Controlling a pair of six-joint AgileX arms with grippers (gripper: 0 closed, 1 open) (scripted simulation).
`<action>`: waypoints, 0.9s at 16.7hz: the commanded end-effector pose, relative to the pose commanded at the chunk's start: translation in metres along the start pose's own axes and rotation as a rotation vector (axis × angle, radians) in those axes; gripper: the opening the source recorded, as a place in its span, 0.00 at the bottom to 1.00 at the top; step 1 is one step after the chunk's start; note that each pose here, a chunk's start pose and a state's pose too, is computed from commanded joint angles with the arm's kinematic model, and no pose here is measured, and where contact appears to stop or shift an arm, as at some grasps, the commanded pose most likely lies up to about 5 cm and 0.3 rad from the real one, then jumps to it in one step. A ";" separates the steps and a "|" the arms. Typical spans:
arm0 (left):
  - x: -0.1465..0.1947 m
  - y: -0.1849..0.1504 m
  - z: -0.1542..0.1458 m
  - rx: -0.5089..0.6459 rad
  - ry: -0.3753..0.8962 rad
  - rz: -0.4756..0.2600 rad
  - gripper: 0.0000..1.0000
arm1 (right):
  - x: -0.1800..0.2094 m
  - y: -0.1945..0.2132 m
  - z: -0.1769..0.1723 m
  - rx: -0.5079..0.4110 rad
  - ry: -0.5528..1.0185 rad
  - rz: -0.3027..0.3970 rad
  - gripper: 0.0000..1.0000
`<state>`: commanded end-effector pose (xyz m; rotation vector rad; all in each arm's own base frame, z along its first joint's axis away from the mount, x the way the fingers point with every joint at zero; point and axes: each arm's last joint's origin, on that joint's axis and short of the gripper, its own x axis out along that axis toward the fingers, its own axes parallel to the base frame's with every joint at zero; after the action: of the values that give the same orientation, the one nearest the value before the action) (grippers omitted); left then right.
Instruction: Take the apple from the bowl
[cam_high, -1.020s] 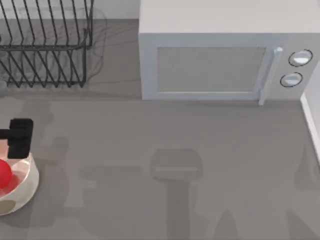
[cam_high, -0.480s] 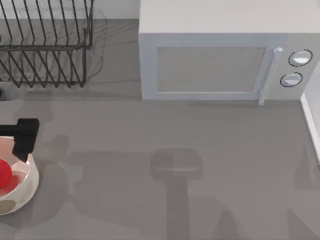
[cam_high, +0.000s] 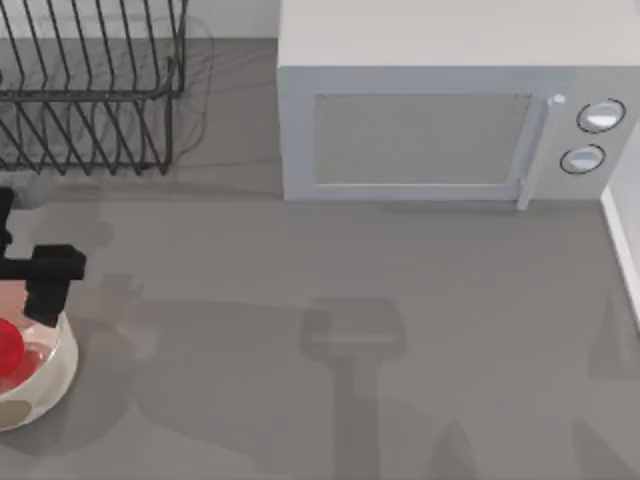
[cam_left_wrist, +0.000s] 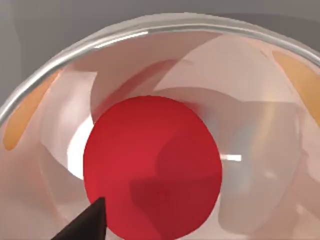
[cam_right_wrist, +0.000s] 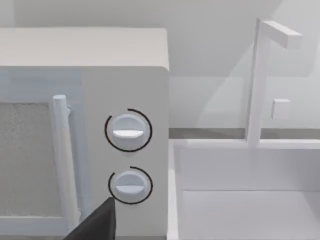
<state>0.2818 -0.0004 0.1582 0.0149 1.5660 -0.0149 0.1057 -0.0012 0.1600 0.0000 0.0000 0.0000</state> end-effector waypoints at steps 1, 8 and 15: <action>0.011 0.000 0.001 0.000 -0.009 0.000 1.00 | 0.000 0.000 0.000 0.000 0.000 0.000 1.00; 0.048 0.000 -0.004 0.001 0.005 0.000 1.00 | 0.000 0.000 0.000 0.000 0.000 0.000 1.00; 0.048 0.000 -0.004 0.001 0.005 0.000 0.55 | 0.000 0.000 0.000 0.000 0.000 0.000 1.00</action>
<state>0.2777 -0.0006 0.1104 0.0157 1.5707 -0.0157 0.1057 -0.0012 0.1600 0.0000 0.0000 0.0000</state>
